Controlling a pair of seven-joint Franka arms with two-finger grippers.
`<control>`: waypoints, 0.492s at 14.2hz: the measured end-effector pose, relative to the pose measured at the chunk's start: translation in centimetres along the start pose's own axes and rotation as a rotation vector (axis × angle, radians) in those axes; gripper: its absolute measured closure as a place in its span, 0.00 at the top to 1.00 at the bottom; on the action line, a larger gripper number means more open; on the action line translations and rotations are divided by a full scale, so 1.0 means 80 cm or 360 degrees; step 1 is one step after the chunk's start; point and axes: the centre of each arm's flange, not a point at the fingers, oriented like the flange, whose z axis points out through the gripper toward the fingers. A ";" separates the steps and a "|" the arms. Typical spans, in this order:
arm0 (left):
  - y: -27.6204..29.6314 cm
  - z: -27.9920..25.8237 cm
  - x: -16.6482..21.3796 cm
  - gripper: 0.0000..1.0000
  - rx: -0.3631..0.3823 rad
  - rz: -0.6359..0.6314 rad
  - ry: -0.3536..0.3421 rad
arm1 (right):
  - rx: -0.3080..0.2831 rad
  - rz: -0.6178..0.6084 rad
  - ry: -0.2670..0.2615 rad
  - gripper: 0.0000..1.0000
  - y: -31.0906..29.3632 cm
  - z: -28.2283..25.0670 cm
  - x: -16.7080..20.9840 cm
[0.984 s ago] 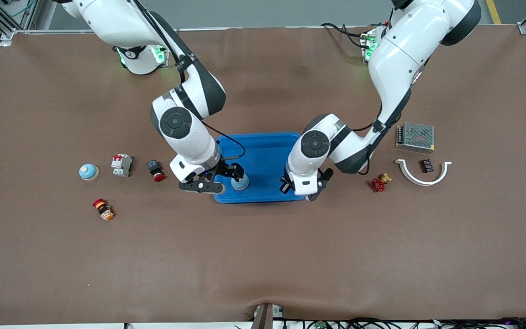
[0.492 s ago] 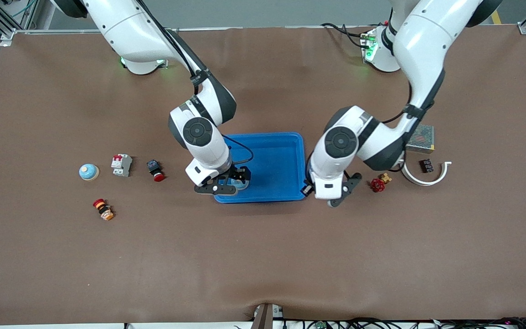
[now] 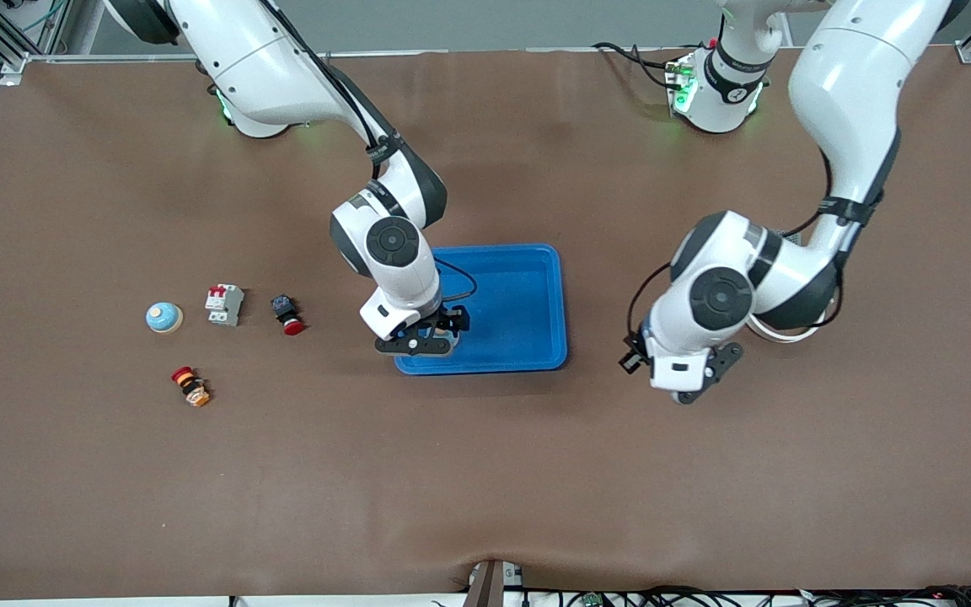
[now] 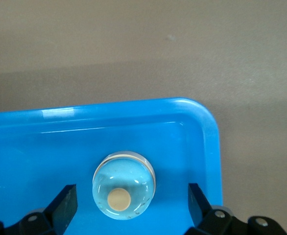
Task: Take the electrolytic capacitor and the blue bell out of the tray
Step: 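Lift the capacitor with the left gripper while the right gripper lifts the bell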
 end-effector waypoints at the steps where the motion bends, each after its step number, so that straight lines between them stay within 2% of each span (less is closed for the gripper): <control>1: -0.009 0.000 0.012 0.31 0.0012 0.0026 -0.0010 | 0.0006 -0.0001 0.0008 1.00 -0.001 0.003 0.000; 7: -0.069 0.004 0.086 0.31 0.0066 0.0152 -0.0069 | 0.0016 -0.0002 0.0031 1.00 0.002 0.032 0.002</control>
